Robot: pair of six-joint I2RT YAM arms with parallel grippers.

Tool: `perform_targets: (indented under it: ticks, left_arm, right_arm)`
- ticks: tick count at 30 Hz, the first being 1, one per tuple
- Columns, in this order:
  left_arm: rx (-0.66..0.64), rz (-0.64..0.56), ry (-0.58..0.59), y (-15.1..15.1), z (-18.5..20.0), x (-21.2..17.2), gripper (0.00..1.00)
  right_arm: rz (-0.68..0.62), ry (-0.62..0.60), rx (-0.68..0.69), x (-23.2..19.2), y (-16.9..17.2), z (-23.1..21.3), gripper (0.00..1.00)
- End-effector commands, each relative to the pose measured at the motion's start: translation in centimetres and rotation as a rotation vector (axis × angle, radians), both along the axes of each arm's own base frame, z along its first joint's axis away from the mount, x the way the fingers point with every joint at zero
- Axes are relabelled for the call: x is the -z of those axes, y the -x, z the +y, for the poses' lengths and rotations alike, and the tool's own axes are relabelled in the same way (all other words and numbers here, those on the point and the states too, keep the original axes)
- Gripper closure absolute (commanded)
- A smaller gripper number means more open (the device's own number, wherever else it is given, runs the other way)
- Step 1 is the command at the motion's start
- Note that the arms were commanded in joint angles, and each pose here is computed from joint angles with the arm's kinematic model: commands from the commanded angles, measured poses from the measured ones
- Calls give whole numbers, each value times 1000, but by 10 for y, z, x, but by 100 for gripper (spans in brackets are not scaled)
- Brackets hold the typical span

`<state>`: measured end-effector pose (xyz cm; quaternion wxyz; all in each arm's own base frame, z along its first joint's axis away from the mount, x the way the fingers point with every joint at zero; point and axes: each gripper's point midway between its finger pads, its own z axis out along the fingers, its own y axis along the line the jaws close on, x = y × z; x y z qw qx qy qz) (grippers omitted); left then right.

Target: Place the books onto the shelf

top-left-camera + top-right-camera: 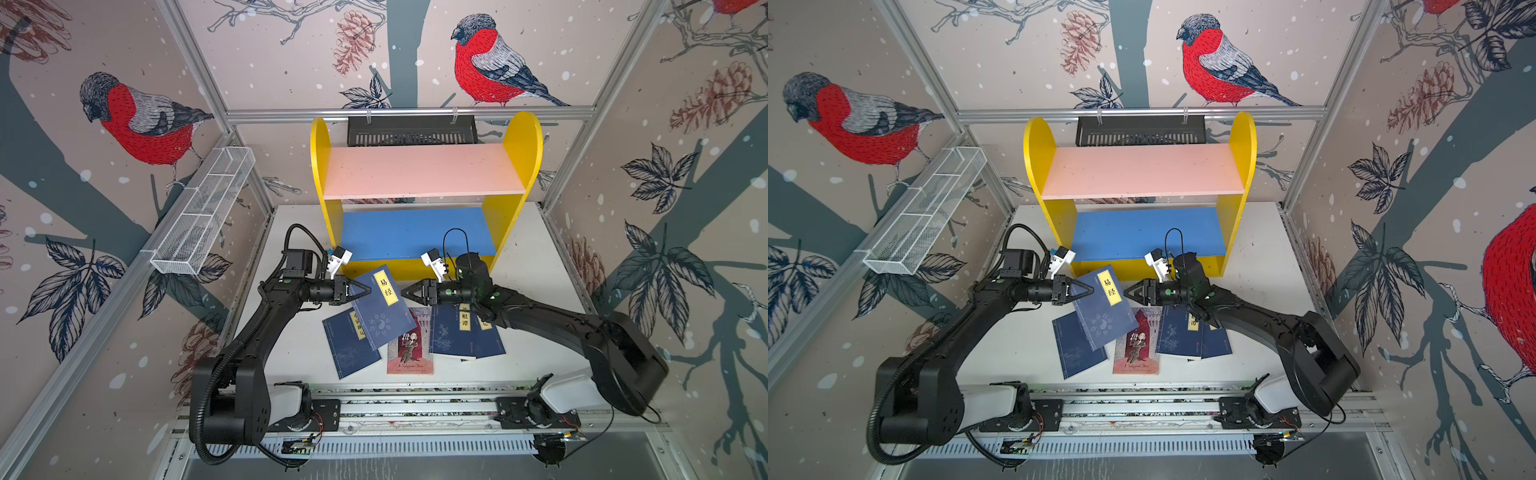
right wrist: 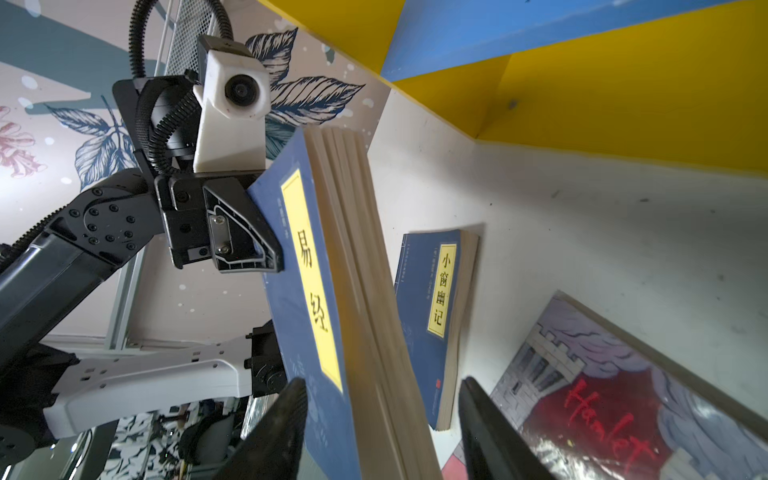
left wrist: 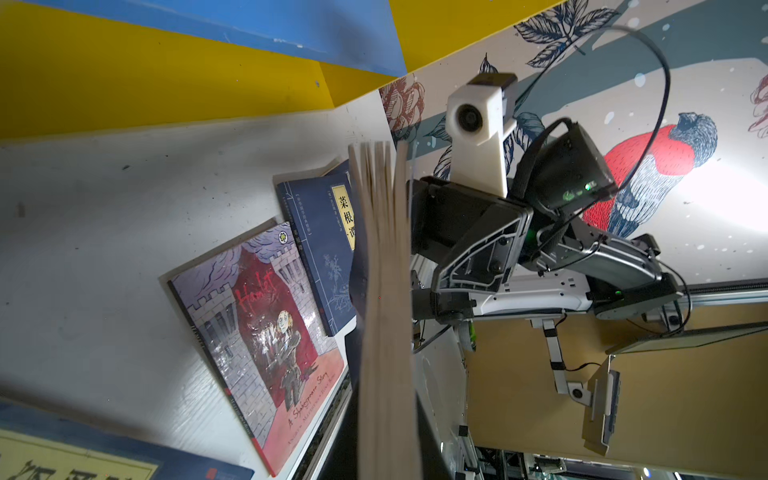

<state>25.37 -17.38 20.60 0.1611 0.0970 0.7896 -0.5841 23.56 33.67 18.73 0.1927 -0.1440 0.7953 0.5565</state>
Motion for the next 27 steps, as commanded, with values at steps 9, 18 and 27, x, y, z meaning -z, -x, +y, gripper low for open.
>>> perform_targets:
  ticks: [9, 18, 27]
  left_arm:
    - [-146, 116, 60, -27, 12, -20, 100]
    - [-210, 97, 98, -37, 16, -34, 100]
    - [-258, 117, 198, -41, 16, -46, 100]
  right_arm:
    - [-55, -122, 222, -28, 39, -11, 23]
    - [2, -201, 295, -25, 68, -1, 21]
    - [31, -349, 296, -37, 77, 15, 18]
